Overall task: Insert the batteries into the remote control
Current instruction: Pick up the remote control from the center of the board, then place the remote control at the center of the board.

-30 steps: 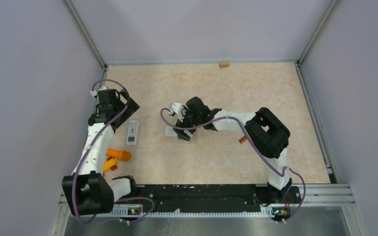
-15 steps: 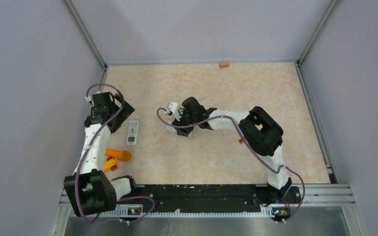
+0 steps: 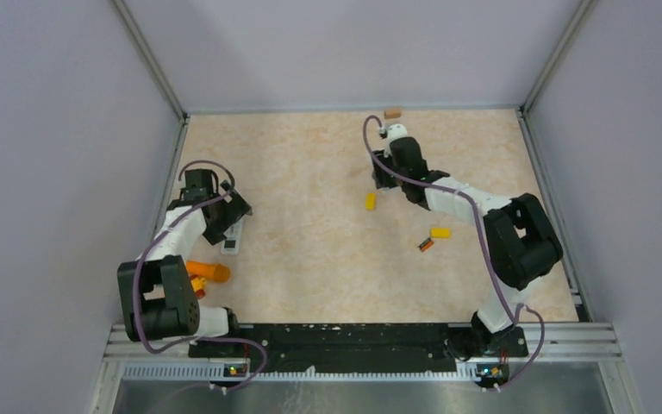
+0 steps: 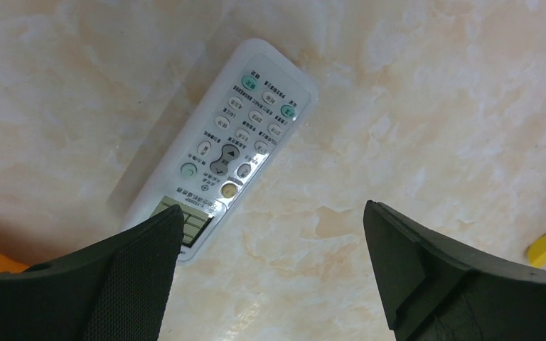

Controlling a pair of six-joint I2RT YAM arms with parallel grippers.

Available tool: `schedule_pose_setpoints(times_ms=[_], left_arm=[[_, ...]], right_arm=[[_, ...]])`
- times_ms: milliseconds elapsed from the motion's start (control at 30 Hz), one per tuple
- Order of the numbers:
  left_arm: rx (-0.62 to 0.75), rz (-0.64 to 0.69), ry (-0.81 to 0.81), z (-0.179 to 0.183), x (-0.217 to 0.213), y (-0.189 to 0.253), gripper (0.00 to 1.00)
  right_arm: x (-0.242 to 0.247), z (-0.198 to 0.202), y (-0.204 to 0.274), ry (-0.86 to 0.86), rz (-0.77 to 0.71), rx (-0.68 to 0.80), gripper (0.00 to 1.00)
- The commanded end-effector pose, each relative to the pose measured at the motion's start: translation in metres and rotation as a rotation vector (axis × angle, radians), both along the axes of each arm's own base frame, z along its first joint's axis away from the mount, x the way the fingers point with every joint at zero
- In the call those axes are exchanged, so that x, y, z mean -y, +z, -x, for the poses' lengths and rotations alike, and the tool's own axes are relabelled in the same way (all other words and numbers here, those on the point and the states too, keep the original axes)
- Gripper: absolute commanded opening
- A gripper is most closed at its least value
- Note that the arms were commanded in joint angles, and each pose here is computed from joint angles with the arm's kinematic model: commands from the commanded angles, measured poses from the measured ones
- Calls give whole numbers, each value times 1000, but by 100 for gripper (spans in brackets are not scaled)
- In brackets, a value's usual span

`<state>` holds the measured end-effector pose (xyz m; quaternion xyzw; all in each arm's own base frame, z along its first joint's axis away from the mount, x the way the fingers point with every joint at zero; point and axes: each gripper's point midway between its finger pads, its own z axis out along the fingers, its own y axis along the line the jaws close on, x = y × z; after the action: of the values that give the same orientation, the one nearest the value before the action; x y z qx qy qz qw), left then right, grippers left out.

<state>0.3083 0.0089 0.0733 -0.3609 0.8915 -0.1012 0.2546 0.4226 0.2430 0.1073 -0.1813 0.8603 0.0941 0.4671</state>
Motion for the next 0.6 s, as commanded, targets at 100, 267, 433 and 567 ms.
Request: schedule_pose_setpoints(times_ms=[100, 267, 433, 567], left_arm=[[-36, -192, 20, -12, -17, -15, 99], [-76, -290, 71, -8, -36, -26, 99], [-72, -305, 81, -11, -39, -30, 99], [-65, -271, 49, -16, -32, -34, 99]], right_arm=[[110, -14, -25, -405, -54, -81, 34], [137, -13, -51, -466, -102, -169, 36], [138, -12, -67, -473, -92, -204, 36], [139, -11, -75, -493, -93, -232, 40]])
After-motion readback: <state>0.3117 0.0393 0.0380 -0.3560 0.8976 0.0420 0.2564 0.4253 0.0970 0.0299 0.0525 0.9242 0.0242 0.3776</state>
